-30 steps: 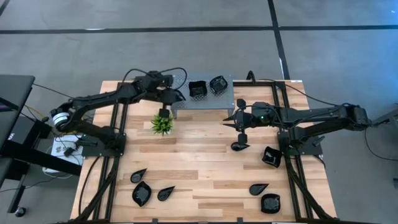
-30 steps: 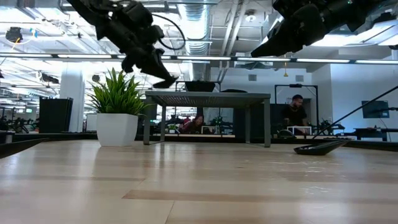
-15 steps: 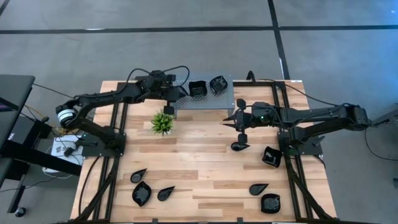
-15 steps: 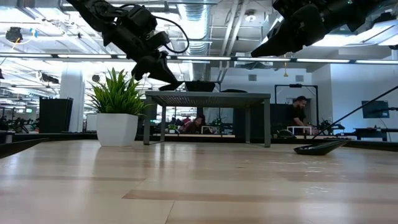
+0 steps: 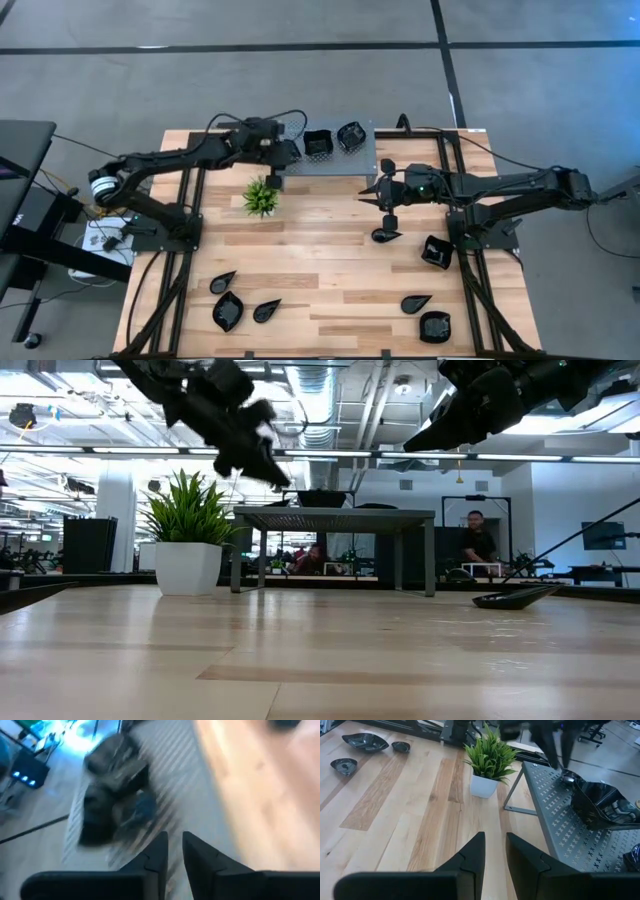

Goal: Pick & Place Mini shaped plates
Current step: Put the black drop-shaped plate on the shelf, then stack the black drop-shaped plate on top of the black drop-shaped plate on the shelf

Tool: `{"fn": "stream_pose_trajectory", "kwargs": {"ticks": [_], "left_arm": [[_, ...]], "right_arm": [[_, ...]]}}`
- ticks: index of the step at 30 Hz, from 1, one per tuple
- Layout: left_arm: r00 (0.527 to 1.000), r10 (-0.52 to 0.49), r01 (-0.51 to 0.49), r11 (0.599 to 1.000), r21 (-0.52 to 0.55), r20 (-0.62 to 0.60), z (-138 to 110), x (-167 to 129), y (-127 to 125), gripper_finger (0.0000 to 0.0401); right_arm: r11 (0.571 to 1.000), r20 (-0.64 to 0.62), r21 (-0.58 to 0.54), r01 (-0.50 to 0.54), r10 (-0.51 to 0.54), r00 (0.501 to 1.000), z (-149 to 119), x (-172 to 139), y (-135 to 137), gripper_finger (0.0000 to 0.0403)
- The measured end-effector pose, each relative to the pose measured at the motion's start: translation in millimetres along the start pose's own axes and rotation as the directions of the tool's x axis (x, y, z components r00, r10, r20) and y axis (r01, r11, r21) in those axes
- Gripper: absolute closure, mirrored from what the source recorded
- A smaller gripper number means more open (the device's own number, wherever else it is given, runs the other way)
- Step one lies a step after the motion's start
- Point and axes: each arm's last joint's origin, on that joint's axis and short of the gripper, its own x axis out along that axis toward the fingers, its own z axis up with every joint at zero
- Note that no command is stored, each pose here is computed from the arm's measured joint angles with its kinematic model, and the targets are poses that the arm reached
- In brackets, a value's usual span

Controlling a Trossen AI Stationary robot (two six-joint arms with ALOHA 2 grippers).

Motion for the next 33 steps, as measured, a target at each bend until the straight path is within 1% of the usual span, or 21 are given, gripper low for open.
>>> {"fn": "stream_pose_trajectory", "kwargs": {"ticks": [1, 4, 6, 7, 8, 9, 11, 13, 14, 15, 16, 18, 20, 22, 23, 25, 28, 32, 33], "left_arm": [[1.000, -0.010, 0.011, 1.000, -0.015, 0.026, 7.7, -2.3, -5.3, 0.0337], [0.992, -0.061, 0.075, 0.990, -0.121, 0.112, 33.8, -12.0, -26.5, 0.0330], [0.978, -0.120, 0.150, 0.973, -0.176, 0.172, 52.7, -19.2, -46.5, 0.0327], [0.968, -0.158, 0.198, 0.958, -0.206, 0.195, 60.9, -22.8, -57.6, 0.0327], [0.953, -0.204, 0.258, 0.935, -0.245, 0.224, 69.4, -26.0, -69.5, 0.0327], [0.930, -0.263, 0.332, 0.900, -0.282, 0.257, 77.7, -29.6, -82.3, 0.0328], [0.865, -0.390, 0.485, 0.810, -0.329, 0.315, 92.1, -36.8, -107.9, 0.0331], [0.813, -0.479, 0.579, 0.726, -0.370, 0.333, 104.6, -45.4, -135.8, 0.0334], [0.800, -0.501, 0.599, 0.695, -0.398, 0.330, 109.6, -49.4, -149.1, 0.0335], [0.797, -0.513, 0.604, 0.674, -0.425, 0.319, 113.6, -54.0, -162.4, 0.0335], [0.804, -0.516, 0.593, 0.665, -0.454, 0.294, 115.8, -59.1, -175.1, 0.0336], [0.833, -0.496, 0.546, 0.661, -0.515, 0.247, 117.3, -65.7, -198.8, 0.0335], [0.850, -0.490, 0.503, 0.648, -0.573, 0.192, 111.6, -69.9, -223.1, 0.0334], [0.852, -0.503, 0.470, 0.616, -0.632, 0.143, 105.1, -70.0, -244.9, 0.0331], [0.847, -0.518, 0.461, 0.598, -0.656, 0.123, 101.1, -69.5, -254.3, 0.0328], [0.837, -0.544, 0.428, 0.576, -0.696, 0.064, 92.2, -64.4, -270.6, 0.0321], [0.816, -0.578, 0.374, 0.549, -0.748, -0.016, 81.5, -49.2, -285.7, 0.0305], [0.748, -0.660, 0.340, 0.478, -0.810, -0.076, 72.6, -33.3, -297.5, 0.0283], [0.739, -0.669, 0.323, 0.462, -0.826, -0.085, 71.1, -31.6, -299.5, 0.0280]], "right_arm": [[1.000, 0.000, 0.000, 0.000, 0.000, 1.000, 0.0, 0.0, 0.0, 0.0331], [1.000, 0.000, 0.000, 0.000, 0.000, 1.000, 0.0, 0.0, 0.0, 0.0331], [1.000, 0.000, 0.000, 0.000, 0.000, 1.000, 0.0, 0.0, 0.0, 0.0331], [1.000, 0.000, 0.000, 0.000, 0.000, 1.000, 0.0, 0.0, 0.0, 0.0331], [1.000, 0.000, 0.000, 0.000, 0.000, 1.000, 0.0, 0.0, 0.0, 0.0331], [1.000, 0.000, 0.000, 0.000, 0.000, 1.000, 0.0, 0.1, 0.0, 0.0331], [1.000, 0.000, 0.000, 0.000, 0.000, 1.000, 0.0, 0.0, 0.0, 0.0331], [1.000, 0.000, 0.000, 0.000, 0.000, 1.000, 0.0, 0.1, 0.0, 0.0331], [1.000, 0.000, 0.000, 0.000, 0.000, 1.000, 0.0, 0.1, 0.0, 0.0331], [1.000, 0.000, 0.000, 0.000, 0.000, 1.000, 0.0, 0.1, 0.1, 0.0331], [1.000, 0.000, 0.001, -0.001, 0.001, 1.000, 0.0, 0.1, 0.2, 0.0331], [1.000, 0.000, 0.007, -0.001, 0.001, 1.000, 0.0, 0.1, 0.2, 0.0331], [1.000, -0.001, 0.008, -0.001, 0.001, 1.000, -0.1, 0.1, 0.2, 0.0331], [1.000, -0.001, 0.008, -0.001, 0.001, 1.000, -0.1, 0.1, 0.2, 0.0331], [1.000, -0.001, 0.008, -0.001, 0.001, 1.000, -0.1, 0.1, 0.2, 0.0331], [1.000, -0.001, 0.008, -0.001, 0.001, 1.000, 0.0, 0.1, 0.2, 0.0331], [1.000, 0.003, 0.007, 0.000, 0.000, 1.000, 0.3, 0.1, 0.1, 0.0331], [1.000, 0.007, -0.003, 0.001, -0.001, 1.000, 0.7, 0.1, -0.1, 0.0331], [1.000, 0.011, -0.022, 0.004, -0.004, 1.000, 1.0, 0.1, -0.5, 0.0331]]}}
